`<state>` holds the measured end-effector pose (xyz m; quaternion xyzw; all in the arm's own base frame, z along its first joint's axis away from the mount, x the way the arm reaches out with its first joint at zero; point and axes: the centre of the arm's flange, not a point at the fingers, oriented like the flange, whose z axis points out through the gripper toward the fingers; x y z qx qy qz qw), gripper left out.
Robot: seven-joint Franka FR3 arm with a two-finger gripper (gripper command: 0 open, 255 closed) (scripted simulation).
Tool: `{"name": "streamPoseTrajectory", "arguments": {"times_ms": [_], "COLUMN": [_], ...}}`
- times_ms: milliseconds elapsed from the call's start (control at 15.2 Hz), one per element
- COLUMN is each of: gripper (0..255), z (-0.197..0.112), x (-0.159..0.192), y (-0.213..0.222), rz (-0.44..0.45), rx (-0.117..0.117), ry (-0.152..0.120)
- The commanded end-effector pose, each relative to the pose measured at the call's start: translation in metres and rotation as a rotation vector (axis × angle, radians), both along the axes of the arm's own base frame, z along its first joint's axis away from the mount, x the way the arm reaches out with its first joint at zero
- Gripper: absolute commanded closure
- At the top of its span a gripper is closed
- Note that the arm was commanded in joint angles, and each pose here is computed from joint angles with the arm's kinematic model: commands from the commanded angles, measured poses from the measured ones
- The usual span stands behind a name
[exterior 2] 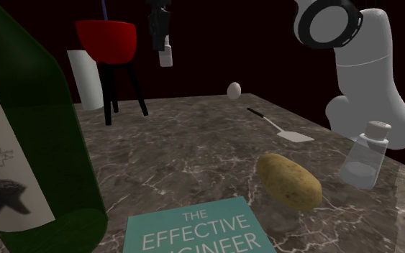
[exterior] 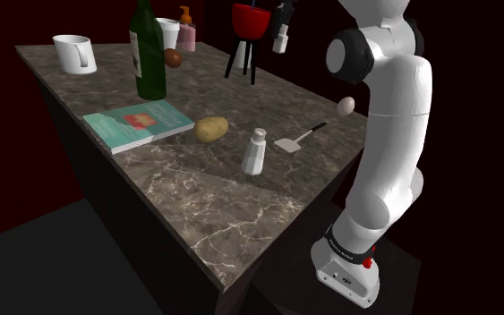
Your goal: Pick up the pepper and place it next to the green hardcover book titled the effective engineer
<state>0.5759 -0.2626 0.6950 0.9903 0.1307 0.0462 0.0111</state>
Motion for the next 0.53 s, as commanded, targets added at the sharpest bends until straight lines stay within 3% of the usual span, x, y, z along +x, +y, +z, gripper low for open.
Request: {"name": "streamPoseTrajectory", "arguments": {"times_ms": [0, 462], "gripper": [255, 255], "z": [0.001, 0.002], "x": [-0.007, -0.037], "y": [0.020, 0.107], "rz": [0.001, 0.001], "rx": [0.000, 0.000], "ry": [0.000, 0.000]}}
